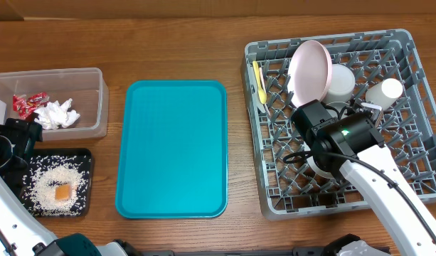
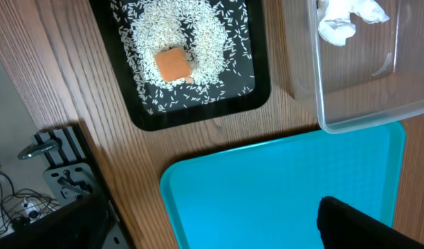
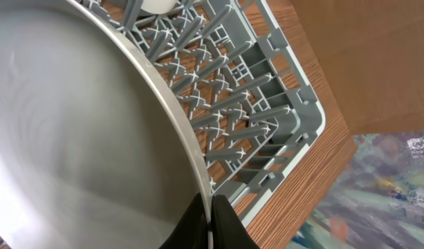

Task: Sort waste into correct bins and load items into the dishwasher rack
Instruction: 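Lower the plate upright into the rack slots and release it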

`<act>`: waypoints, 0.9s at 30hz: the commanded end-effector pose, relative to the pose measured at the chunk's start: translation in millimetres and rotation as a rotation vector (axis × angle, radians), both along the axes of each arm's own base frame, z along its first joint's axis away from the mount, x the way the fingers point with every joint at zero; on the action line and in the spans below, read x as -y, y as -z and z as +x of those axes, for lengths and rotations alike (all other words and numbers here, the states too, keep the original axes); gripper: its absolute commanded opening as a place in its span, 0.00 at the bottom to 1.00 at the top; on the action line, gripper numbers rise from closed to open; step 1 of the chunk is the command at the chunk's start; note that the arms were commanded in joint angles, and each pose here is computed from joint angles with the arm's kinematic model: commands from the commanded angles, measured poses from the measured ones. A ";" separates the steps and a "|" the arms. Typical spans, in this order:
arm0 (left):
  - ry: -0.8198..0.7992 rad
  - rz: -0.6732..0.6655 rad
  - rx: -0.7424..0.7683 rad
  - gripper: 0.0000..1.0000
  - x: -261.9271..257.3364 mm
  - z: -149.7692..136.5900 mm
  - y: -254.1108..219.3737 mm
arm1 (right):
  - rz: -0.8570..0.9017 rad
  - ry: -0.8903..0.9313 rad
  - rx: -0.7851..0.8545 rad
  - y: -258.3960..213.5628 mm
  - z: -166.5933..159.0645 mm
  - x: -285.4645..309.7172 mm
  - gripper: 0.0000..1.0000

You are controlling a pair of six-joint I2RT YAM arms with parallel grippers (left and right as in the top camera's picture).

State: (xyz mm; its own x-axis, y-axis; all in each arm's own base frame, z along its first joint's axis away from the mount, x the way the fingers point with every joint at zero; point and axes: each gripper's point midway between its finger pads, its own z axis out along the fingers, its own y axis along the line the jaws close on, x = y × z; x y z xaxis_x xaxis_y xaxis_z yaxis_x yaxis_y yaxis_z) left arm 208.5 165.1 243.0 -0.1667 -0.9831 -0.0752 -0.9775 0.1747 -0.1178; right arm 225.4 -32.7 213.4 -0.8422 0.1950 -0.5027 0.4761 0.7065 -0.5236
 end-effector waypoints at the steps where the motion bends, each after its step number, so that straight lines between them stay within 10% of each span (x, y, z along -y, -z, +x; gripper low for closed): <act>1: -0.018 0.001 -0.007 1.00 -1.8 -1.4 1.2 | -0.024 -0.004 0.014 -2.5 1.1 2.0 0.10; 11: -0.018 0.001 -0.007 1.00 -1.8 -1.4 1.2 | 0.111 0.027 0.056 -4.9 4.8 -13.9 0.51; 12: -0.018 0.001 -0.007 1.00 -1.8 -1.4 1.2 | 0.143 0.027 0.061 -6.6 5.9 -18.3 1.00; 27: -0.018 0.001 -0.007 1.00 -1.8 -1.4 1.2 | 0.770 -0.282 0.345 -153.1 18.7 -107.4 1.00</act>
